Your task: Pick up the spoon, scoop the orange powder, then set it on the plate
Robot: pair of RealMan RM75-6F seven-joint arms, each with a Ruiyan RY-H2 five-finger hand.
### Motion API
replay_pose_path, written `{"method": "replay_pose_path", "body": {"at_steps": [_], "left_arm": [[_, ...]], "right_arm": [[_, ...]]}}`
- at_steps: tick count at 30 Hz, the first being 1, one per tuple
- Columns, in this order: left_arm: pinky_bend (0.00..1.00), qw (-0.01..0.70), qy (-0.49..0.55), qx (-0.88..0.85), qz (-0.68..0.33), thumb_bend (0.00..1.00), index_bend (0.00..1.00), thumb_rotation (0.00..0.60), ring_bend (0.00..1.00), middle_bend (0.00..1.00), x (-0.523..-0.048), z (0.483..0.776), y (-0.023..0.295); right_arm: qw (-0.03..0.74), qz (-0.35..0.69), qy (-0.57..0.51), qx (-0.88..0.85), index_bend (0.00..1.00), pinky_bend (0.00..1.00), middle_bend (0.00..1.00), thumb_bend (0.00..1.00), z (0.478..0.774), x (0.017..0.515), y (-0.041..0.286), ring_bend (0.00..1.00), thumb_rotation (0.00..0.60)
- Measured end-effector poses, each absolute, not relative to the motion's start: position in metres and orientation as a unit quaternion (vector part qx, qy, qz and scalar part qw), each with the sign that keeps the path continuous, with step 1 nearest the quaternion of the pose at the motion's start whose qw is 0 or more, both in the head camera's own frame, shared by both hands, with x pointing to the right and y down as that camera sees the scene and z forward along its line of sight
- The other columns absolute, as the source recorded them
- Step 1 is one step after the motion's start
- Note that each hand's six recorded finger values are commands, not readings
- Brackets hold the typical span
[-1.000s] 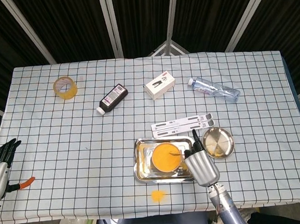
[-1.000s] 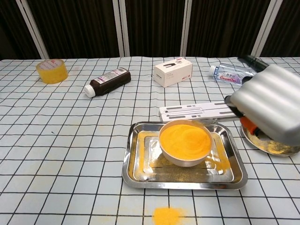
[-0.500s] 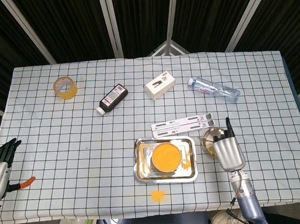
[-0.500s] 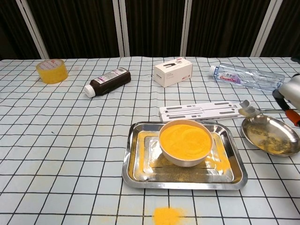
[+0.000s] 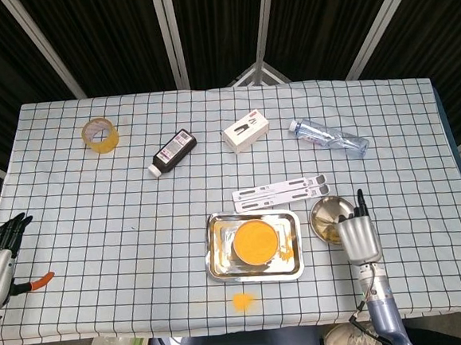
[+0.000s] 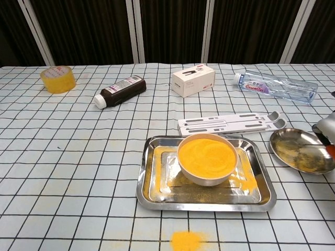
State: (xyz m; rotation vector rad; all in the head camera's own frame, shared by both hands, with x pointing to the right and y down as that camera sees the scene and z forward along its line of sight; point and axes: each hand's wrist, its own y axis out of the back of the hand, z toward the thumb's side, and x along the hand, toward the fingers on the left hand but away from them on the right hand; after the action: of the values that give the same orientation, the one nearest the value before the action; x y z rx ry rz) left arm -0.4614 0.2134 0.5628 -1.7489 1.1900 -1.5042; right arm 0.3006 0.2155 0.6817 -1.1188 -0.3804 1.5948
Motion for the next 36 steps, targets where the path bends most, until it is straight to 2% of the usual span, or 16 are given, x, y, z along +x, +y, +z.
{"method": "replay_pose_path", "body": {"at_steps": [6, 12, 17, 26, 30, 36], "left_arm": [[0.0, 0.27, 0.441, -0.649, -0.558, 0.0, 0.0, 0.6, 0.0, 0.0, -0.461, 0.563, 0.213], [0.0, 0.27, 0.441, -0.648, -0.558, 0.0, 0.0, 0.6, 0.0, 0.0, -0.461, 0.563, 0.214], [0.0, 0.269, 0.441, -0.649, -0.559, 0.0, 0.0, 0.6, 0.0, 0.0, -0.461, 0.563, 0.214], [0.0, 0.269, 0.441, -0.649, -0.559, 0.0, 0.0, 0.6, 0.0, 0.0, -0.461, 0.563, 0.214], [0.0, 0.27, 0.441, -0.648, -0.559, 0.0, 0.0, 0.6, 0.0, 0.0, -0.461, 0.563, 0.215], [0.0, 0.27, 0.442, -0.648, -0.558, 0.0, 0.0, 0.6, 0.0, 0.0, -0.461, 0.562, 0.215]], "right_arm": [[0.536, 0.686, -0.17, -0.462, 0.69, 0.0, 0.7, 0.68, 0.683, 0.313, 0.214, 0.41, 0.6], [0.534, 0.697, -0.165, -0.449, 0.55, 0.0, 0.57, 0.67, 0.681, 0.321, 0.215, 0.31, 0.6], [0.529, 0.707, -0.156, -0.442, 0.32, 0.0, 0.38, 0.59, 0.68, 0.327, 0.218, 0.19, 0.6], [0.52, 0.713, -0.158, -0.443, 0.2, 0.0, 0.3, 0.56, 0.677, 0.332, 0.221, 0.15, 0.6], [0.519, 0.71, -0.168, -0.445, 0.17, 0.0, 0.28, 0.55, 0.672, 0.333, 0.219, 0.13, 0.6], [0.519, 0.702, -0.189, -0.45, 0.1, 0.0, 0.19, 0.54, 0.657, 0.341, 0.217, 0.03, 0.6]]}}
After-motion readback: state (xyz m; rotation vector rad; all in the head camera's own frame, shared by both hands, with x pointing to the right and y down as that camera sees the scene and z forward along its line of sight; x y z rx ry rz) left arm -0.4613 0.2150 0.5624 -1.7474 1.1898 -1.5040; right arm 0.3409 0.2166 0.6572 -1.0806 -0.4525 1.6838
